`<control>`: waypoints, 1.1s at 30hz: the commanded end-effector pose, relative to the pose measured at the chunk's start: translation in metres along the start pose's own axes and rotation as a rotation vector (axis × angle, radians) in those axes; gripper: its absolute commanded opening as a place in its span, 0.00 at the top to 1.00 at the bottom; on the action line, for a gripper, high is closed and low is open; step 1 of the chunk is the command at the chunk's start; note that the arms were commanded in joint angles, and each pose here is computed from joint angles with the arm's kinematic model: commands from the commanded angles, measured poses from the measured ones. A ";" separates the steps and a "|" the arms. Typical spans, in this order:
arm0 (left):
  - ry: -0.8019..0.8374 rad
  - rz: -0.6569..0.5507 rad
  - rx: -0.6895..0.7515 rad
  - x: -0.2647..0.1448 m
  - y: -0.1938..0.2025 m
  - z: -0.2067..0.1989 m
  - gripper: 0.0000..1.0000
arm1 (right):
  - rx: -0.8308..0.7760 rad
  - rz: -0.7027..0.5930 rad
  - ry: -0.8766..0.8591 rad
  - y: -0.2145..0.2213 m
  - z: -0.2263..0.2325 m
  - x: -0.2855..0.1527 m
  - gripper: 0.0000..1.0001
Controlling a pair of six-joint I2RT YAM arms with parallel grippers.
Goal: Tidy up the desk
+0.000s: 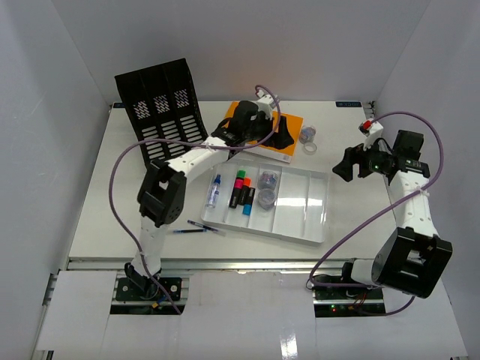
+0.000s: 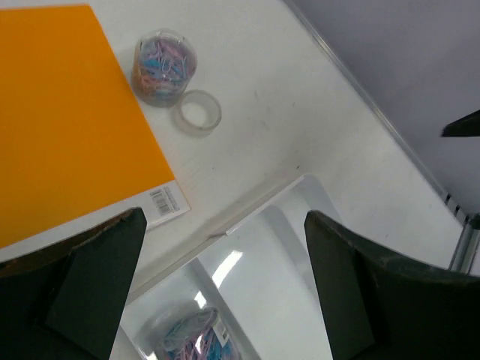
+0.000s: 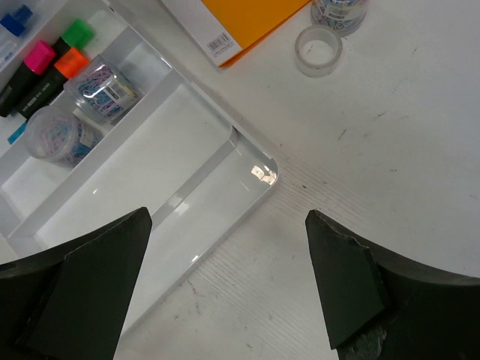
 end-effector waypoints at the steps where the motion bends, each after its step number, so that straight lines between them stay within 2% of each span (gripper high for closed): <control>1: -0.027 -0.031 0.096 0.040 -0.027 -0.011 0.02 | -0.001 -0.092 -0.042 -0.010 0.002 -0.010 0.10; 13: -0.051 -0.306 0.206 0.121 -0.009 -0.006 0.02 | 0.060 -0.139 -0.058 -0.004 -0.010 -0.025 0.10; 21: -0.193 -0.343 0.253 0.146 0.021 0.010 0.02 | 0.099 -0.170 -0.075 0.002 -0.015 -0.034 0.10; 33: -0.181 -0.431 0.316 0.171 0.043 0.022 0.02 | 0.090 -0.179 -0.081 0.000 -0.012 -0.036 0.10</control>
Point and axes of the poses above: each gripper's point midway between its finger pads, its own x axis out along the fingers, its own z axis along the line the jaws close on, y = z × x, the point moved 9 cm from there along -x, back along the fingers, and after that the axes turned 10 degrees about x, right-handed, at the moved point
